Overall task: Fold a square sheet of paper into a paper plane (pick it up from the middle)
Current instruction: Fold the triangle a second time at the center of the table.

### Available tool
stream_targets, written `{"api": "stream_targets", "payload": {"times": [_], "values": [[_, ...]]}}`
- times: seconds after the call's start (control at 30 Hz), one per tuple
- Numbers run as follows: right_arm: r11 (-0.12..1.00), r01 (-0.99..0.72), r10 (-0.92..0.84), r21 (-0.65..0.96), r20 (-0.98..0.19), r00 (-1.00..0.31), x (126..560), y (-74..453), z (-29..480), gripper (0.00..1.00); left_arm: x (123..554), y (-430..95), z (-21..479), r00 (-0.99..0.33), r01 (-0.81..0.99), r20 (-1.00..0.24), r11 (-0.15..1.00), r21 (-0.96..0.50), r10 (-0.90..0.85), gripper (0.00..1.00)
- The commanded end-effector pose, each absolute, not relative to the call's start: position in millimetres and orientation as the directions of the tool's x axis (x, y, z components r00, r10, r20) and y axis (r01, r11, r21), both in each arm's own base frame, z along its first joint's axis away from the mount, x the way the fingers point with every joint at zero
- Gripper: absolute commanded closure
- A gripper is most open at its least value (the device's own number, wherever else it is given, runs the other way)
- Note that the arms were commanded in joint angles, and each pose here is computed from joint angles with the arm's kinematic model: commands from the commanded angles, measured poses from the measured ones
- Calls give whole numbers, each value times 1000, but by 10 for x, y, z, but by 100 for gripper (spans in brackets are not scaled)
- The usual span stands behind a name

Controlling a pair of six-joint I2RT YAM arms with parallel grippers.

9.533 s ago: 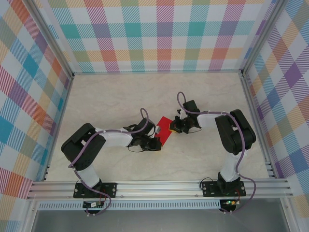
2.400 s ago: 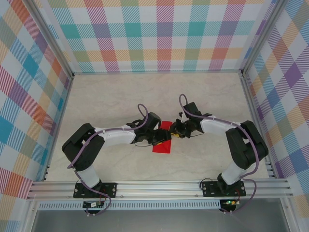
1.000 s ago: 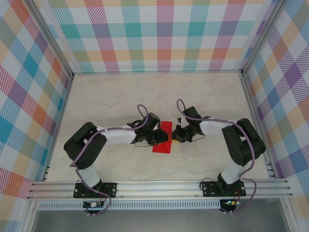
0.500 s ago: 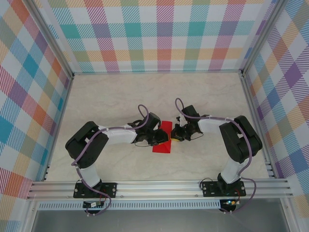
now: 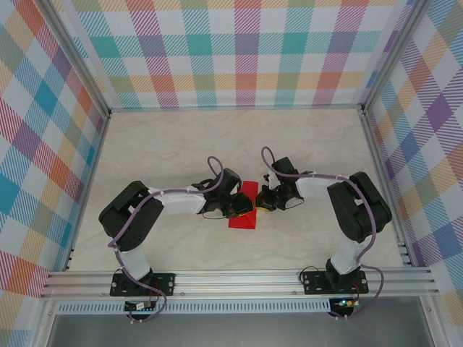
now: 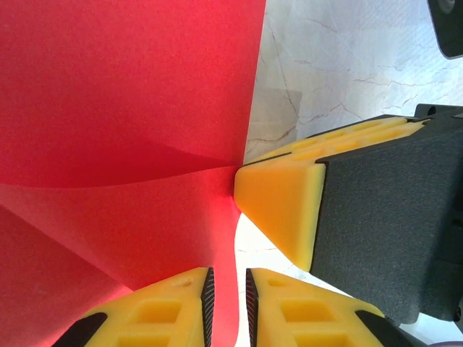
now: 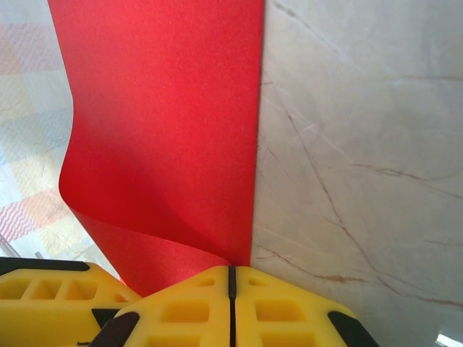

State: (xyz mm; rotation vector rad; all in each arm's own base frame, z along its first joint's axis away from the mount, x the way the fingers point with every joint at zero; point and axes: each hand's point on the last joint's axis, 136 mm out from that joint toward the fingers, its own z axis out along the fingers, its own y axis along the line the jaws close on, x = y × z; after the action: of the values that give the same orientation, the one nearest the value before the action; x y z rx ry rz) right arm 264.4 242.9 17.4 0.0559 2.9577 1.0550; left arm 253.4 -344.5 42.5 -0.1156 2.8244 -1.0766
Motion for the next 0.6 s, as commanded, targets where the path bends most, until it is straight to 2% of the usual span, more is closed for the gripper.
{"api": "stream_targets", "payload": {"times": [0.0, 0.57], "values": [[762, -1, 15, 648, -20, -1000, 2712, 2478, 209, 93, 2619, -3523, 589, -989, 1, -107, 711, -704, -105, 79], [748, -16, 13, 664, -39, -999, 2723, 2500, 251, 93, 2601, -3433, 440, -989, -26, -94, 750, -661, -117, 80]]}}
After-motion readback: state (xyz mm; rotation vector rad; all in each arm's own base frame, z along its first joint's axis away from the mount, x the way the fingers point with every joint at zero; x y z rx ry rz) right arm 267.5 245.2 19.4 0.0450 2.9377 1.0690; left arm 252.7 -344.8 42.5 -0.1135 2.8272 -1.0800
